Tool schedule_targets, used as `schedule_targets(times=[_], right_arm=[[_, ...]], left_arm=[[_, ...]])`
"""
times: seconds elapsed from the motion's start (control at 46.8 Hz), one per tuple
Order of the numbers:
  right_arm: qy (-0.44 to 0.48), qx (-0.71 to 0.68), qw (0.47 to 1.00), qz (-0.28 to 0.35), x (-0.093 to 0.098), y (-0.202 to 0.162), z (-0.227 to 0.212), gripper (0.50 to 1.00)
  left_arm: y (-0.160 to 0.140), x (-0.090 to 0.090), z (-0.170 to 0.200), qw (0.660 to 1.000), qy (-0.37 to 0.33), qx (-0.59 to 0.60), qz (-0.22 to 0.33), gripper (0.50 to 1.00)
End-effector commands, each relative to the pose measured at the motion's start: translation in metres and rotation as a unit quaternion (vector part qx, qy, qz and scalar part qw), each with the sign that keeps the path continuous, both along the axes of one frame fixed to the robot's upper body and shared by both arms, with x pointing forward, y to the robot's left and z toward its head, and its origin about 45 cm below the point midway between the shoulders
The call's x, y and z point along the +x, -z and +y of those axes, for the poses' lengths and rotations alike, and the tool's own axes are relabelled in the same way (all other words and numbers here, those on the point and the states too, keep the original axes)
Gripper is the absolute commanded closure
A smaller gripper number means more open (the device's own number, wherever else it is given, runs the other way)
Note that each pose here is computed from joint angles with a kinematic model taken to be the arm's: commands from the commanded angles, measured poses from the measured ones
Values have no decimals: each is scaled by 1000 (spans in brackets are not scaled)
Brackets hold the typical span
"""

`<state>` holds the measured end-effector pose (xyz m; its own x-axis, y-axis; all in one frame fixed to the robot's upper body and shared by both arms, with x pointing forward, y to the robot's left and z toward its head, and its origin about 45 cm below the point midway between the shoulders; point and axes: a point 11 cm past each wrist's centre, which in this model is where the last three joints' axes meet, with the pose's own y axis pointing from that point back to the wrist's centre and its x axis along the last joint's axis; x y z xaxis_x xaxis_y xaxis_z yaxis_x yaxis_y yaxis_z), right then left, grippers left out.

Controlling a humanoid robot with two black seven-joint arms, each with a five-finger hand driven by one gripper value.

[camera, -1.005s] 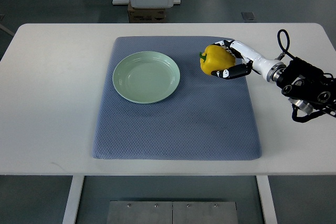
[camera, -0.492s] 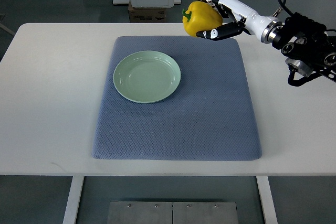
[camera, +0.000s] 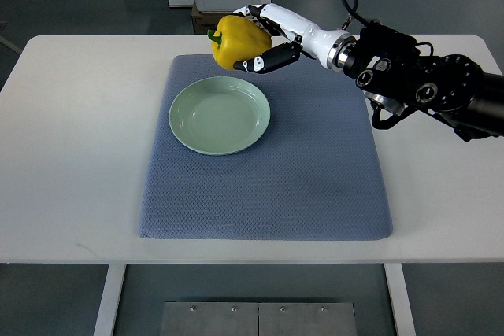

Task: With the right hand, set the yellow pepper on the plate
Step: 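Carry the pepper over the green plate and lower it onto the plate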

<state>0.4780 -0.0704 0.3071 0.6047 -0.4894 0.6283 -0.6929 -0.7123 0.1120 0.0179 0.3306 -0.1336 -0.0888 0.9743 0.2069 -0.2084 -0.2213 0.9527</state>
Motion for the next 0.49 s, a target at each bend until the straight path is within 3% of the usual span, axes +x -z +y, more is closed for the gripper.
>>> schedule_targets(times=[0.0,0.278,0.47], right_arm=[[-15,-8,1000,4,-2,6,18,1000],[25,-38,999,1,15,23,-9,1000],[35,-47,998,17,13,41,-17,1000]], left_arm=[[0,0,0,1000,0,0,0,500],[0,0,0,1000,0,0,0,500],[0,0,0,1000,0,0,0,500]])
